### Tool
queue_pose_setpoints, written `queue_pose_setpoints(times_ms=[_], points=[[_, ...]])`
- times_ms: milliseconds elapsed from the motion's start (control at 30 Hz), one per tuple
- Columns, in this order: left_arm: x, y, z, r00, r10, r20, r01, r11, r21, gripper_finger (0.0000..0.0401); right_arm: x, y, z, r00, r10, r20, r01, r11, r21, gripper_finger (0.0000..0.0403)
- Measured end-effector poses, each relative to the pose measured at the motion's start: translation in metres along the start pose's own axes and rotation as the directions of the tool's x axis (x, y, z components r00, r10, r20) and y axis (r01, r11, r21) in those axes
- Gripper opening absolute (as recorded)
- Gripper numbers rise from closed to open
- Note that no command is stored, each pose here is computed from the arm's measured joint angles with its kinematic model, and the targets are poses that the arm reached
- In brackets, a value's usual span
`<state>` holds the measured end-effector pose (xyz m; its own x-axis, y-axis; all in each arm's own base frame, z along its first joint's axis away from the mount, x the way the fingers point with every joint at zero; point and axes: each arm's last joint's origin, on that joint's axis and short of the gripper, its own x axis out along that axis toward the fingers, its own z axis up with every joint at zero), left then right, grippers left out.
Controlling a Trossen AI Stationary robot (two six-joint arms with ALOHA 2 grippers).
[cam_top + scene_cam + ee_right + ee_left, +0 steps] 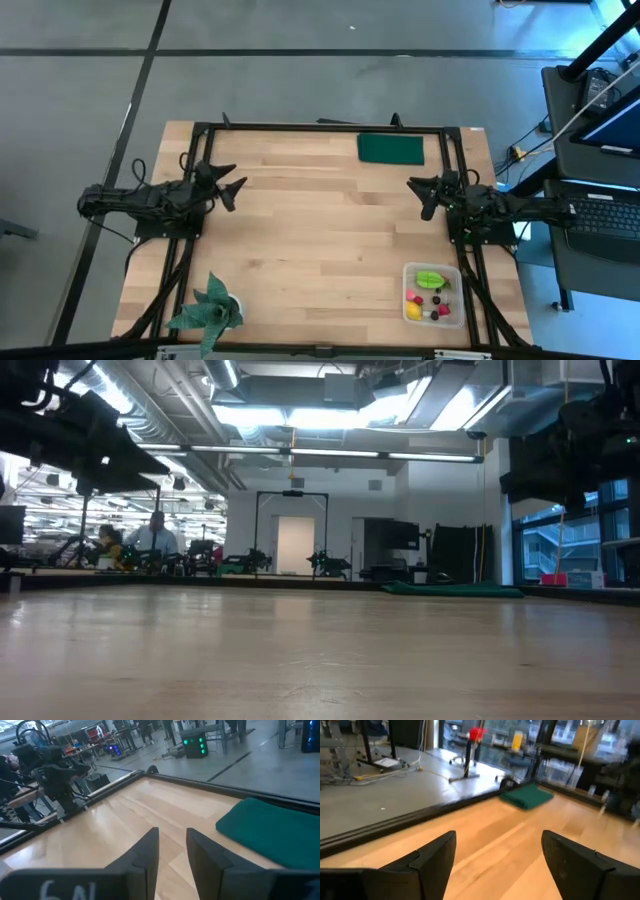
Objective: Pick and placing Produce into tupperware
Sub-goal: Return to Home Position
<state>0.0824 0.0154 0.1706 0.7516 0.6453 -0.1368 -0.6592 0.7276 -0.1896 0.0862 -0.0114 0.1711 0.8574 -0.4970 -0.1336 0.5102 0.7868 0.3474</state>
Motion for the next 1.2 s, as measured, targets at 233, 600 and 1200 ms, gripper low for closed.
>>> queue_pose_setpoints(times_ms=[233, 600, 1200], points=[[0.0002, 0.0005, 0.0011, 0.999, 0.030, 0.021, -0.030, 0.999, -0.024, 0.0285, 0.0000, -0.0002, 0.0001, 1.000, -0.007, 0.003, 0.007, 1.000, -0.001, 0.0100], [0.0002, 0.0009, 0.0009, 0.999, 0.040, 0.023, -0.039, 0.998, -0.043, 0.0285, 0.0000, -0.0002, 0.0000, 1.000, -0.007, 0.002, 0.007, 1.000, -0.007, 0.0100], [0.0002, 0.0008, 0.0008, 0.999, 0.039, 0.022, -0.038, 0.998, -0.042, 0.0285, -0.0001, -0.0002, 0.0002, 1.000, -0.007, 0.003, 0.007, 1.000, -0.009, 0.0100]])
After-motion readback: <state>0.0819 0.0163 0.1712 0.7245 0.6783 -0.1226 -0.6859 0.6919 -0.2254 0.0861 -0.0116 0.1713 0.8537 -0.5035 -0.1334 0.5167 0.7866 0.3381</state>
